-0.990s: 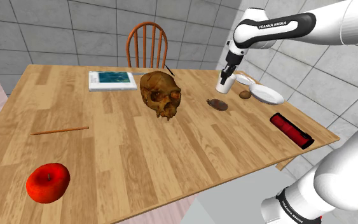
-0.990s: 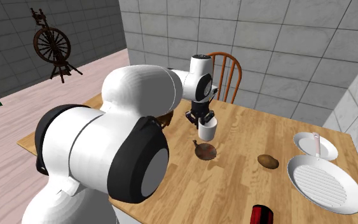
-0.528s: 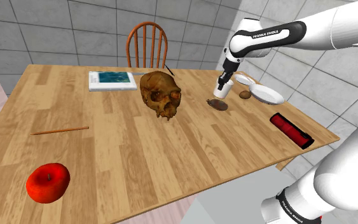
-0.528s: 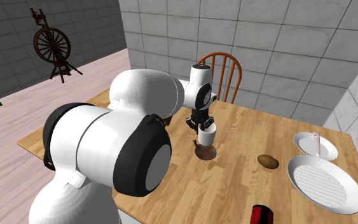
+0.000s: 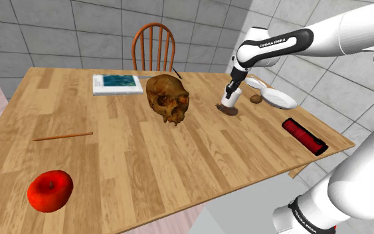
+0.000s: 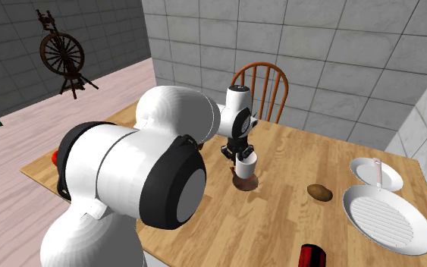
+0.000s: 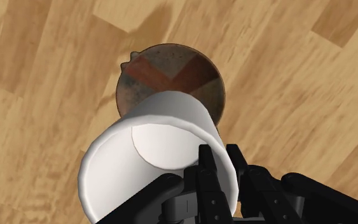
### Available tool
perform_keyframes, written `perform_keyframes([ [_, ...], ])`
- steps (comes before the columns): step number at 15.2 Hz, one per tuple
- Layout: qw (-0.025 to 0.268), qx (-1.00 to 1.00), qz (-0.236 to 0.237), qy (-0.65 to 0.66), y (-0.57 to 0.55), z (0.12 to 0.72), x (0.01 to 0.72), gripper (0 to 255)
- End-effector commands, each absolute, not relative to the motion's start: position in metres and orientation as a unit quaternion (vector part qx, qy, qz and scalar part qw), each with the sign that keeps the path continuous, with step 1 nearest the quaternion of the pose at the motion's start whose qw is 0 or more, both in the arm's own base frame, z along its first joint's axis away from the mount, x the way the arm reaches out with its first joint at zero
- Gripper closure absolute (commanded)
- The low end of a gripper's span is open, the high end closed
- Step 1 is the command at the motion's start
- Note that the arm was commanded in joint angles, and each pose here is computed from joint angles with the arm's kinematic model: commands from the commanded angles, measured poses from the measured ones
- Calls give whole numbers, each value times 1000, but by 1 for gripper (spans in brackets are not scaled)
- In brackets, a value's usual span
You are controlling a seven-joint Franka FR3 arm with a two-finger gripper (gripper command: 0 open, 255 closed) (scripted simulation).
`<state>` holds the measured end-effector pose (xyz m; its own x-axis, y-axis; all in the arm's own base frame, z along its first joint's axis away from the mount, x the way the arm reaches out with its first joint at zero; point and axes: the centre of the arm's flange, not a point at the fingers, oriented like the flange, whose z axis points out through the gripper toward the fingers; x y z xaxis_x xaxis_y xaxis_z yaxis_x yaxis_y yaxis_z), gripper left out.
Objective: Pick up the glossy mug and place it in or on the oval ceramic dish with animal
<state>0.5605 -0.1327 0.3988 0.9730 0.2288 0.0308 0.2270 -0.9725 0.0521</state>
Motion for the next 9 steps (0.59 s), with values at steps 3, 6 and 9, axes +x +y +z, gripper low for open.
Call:
perform_keyframes([
  [3, 24, 993, 19, 115, -133, 399, 561, 255],
  [6, 24, 993, 19, 115, -133, 399, 561, 0],
  [9, 24, 993, 19, 115, -133, 399, 561, 0],
])
